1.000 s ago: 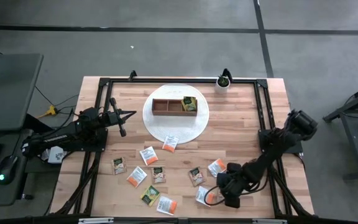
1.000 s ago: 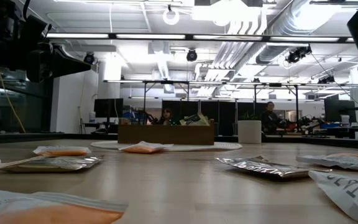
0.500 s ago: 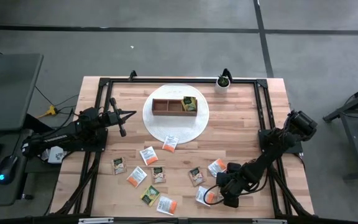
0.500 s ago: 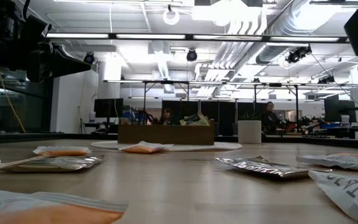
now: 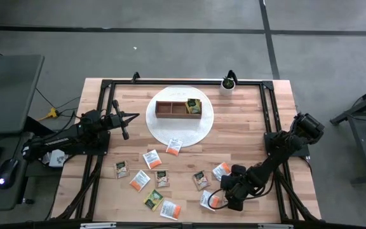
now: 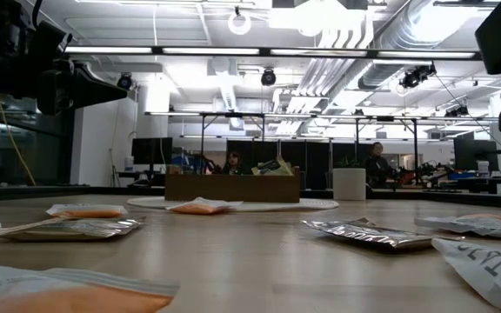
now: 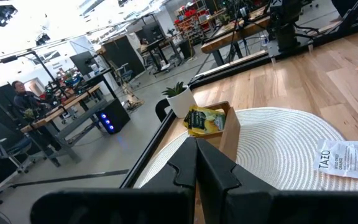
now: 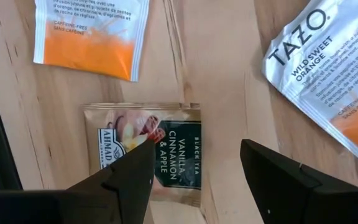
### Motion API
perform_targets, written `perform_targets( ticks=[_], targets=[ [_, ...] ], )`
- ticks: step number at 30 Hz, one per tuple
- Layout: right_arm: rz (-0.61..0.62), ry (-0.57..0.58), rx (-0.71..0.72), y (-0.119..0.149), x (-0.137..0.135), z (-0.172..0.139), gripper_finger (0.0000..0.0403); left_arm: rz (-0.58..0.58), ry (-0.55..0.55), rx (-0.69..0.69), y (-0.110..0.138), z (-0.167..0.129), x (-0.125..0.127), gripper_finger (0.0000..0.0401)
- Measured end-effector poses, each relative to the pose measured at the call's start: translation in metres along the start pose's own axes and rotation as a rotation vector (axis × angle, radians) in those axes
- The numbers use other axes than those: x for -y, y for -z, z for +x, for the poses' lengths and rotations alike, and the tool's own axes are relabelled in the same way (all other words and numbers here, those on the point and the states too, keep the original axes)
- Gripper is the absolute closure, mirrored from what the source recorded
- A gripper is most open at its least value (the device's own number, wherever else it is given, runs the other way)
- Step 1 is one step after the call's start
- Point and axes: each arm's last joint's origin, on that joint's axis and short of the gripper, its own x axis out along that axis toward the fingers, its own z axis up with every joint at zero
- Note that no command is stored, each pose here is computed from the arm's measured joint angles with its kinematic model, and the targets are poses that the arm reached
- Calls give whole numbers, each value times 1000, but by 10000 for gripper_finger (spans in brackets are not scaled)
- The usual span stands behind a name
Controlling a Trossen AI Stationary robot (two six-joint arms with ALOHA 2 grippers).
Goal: Pick & Place Tea
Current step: Put the brown tea bag into the middle section of the wooden organizer
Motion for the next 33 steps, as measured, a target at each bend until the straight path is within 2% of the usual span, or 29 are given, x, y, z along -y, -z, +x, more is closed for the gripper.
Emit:
perform_targets(
  ticks=[8,14,22,33],
  targets=[
    [-15,-13,-9,4,-4,2,171,0,0,0,0,0,0,400],
    [-31,-5,-44,7,-6,16,171,0,0,0,0,0,0,400],
    [-28,28,-15,7,-6,20,174,0,0,0,0,0,0,400],
    [-8,87,-54,10,-2,33,244,0,0,0,0,0,0,400]
  ],
)
